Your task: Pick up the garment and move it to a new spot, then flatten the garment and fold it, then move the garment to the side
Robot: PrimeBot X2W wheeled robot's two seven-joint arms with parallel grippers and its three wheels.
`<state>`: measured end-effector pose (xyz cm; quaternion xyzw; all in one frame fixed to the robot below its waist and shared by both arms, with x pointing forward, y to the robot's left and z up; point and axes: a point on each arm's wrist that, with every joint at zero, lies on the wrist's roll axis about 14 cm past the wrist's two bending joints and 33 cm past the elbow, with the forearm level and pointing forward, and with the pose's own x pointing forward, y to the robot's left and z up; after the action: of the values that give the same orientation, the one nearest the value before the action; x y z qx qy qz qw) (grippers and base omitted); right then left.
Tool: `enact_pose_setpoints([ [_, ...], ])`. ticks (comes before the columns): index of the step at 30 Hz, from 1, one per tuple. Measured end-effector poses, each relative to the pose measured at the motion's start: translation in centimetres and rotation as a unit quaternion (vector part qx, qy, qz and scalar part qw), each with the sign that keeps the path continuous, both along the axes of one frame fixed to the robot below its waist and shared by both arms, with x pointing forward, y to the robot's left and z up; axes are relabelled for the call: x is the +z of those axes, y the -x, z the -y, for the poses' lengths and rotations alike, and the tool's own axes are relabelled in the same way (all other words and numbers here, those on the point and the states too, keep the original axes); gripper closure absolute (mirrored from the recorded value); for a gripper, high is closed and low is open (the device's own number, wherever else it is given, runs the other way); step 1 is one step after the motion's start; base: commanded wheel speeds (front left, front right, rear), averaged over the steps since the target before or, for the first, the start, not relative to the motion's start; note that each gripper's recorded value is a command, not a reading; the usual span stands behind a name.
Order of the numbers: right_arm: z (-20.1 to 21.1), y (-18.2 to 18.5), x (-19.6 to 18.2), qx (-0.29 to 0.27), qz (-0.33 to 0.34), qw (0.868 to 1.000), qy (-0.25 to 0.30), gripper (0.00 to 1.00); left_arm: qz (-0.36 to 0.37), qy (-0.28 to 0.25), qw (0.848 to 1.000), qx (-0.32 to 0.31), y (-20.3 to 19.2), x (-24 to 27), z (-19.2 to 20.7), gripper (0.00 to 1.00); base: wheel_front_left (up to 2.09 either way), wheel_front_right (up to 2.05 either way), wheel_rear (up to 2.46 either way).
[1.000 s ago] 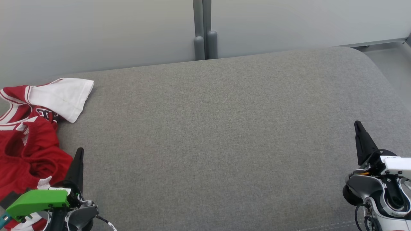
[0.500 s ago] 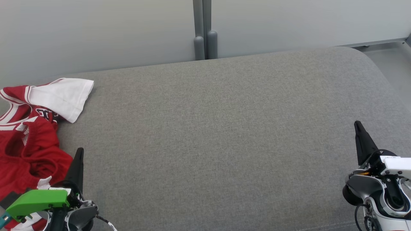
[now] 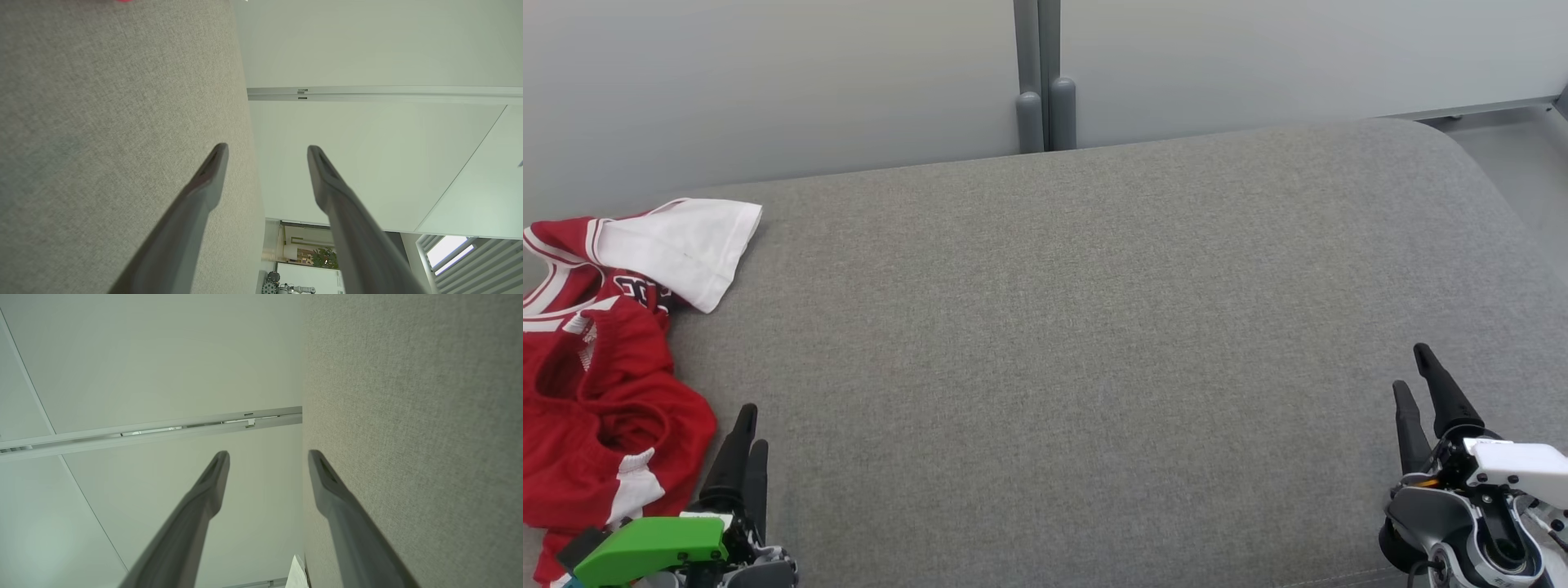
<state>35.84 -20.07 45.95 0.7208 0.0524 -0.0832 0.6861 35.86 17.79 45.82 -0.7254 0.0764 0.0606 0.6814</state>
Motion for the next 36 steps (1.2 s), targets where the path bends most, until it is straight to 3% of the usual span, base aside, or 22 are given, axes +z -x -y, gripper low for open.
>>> enact_pose_setpoints([
  [9, -0.4, -0.1, 0.0, 0.006, -0.003, 0.999, 0.039, 0.00, 0.004, -0.040, 0.999, -0.002, -0.1, 0.3, 0.3, 0.00, 0.00, 0.00, 0.00],
  [20, -0.1, -0.6, 1.2, 0.011, 0.013, 0.991, 0.133, 0.00, 0.025, -0.135, 0.990, -0.011, -0.6, 1.5, 0.3, 0.00, 0.00, 0.00, 0.00],
  [27, -0.7, -1.2, 2.5, 0.025, 0.031, 0.977, 0.208, 0.00, 0.039, -0.206, 0.978, -0.012, -1.0, 2.7, 0.0, 0.00, 0.00, 0.00, 0.00],
  [36, -1.9, -1.4, 3.0, 0.055, 0.038, 0.949, 0.307, 0.00, 0.057, -0.306, 0.950, -0.024, -1.3, 3.9, 0.5, 0.00, 0.00, 0.00, 0.00],
])
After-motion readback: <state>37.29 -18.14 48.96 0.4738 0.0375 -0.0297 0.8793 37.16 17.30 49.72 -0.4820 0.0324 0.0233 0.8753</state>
